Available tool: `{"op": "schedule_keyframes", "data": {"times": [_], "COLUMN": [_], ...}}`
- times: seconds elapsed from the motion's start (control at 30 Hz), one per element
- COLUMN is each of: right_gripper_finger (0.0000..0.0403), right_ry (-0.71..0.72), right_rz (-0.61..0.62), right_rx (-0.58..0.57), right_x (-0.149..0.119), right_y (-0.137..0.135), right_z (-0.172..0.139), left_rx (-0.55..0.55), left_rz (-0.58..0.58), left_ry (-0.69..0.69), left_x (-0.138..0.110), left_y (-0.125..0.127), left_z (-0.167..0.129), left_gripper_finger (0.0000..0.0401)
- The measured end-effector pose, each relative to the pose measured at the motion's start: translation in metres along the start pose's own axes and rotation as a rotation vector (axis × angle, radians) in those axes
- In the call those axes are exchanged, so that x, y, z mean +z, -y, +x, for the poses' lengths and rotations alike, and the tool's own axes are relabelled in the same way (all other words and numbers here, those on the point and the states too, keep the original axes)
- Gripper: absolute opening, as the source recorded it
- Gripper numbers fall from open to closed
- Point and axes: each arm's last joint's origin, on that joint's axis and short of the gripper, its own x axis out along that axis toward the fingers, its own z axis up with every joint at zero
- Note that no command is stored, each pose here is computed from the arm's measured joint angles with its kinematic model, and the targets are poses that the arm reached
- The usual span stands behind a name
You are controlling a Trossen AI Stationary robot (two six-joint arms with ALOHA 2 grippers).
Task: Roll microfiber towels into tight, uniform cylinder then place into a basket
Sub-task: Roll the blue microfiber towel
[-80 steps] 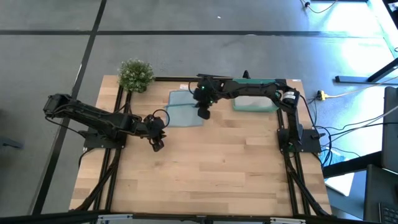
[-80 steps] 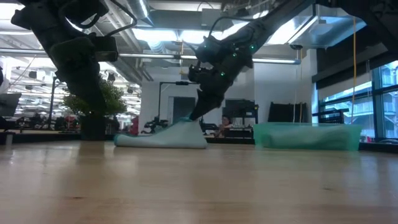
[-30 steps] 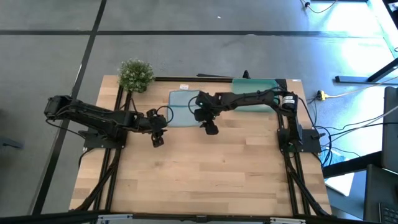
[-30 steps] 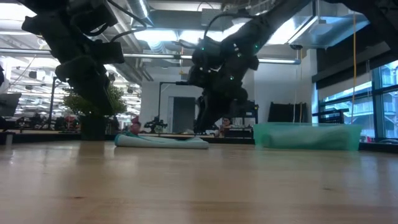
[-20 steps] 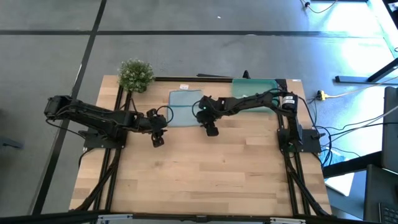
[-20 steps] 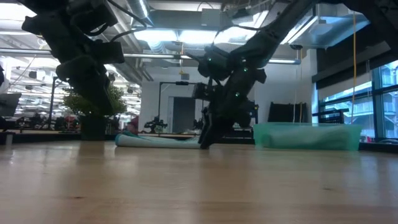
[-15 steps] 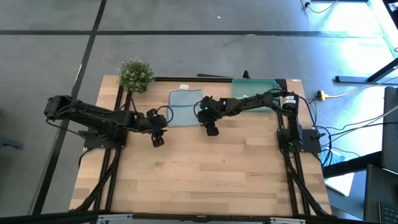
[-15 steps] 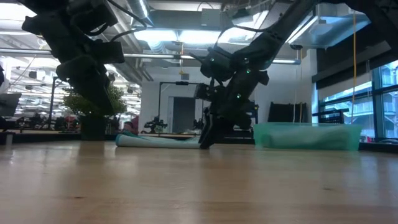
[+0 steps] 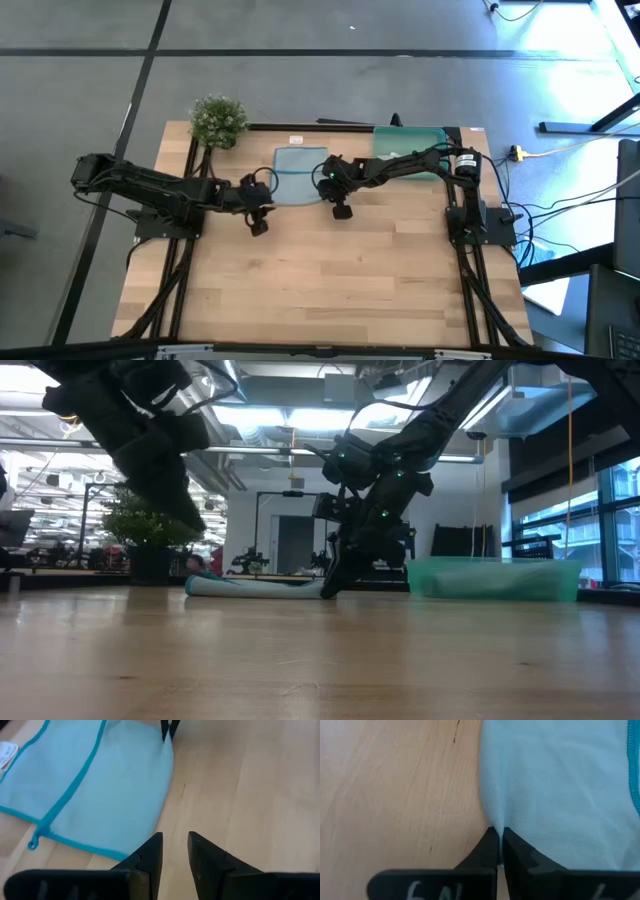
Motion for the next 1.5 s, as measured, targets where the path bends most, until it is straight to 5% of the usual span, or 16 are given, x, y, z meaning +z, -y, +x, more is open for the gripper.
{"op": "schedule_keyframes", "data": {"times": [0.5,0.93,1.5], "right_gripper_finger": [0.0011,0.001,0.001], "right_ry": [0.003,0.014,0.027], "right_rz": [0.046,0.053,0.053], "right_rx": [0.002,-0.002,0.017], "right_x": [0.0,0.0,0.001], "right_y": [0.0,0.0,0.0], "right_z": [0.001,0.001,0.001], "left_rx": [-0.008,0.074,0.195], "left_rz": [-0.06,0.31,0.31], "left_ry": [0.01,-0.165,-0.218], "left_x": [0.001,-0.014,-0.017], "left_y": [0.001,0.0,-0.014], "left_z": [0.0,0.036,0.053], "left_gripper_finger": [0.009,0.0088,0.0087]}}
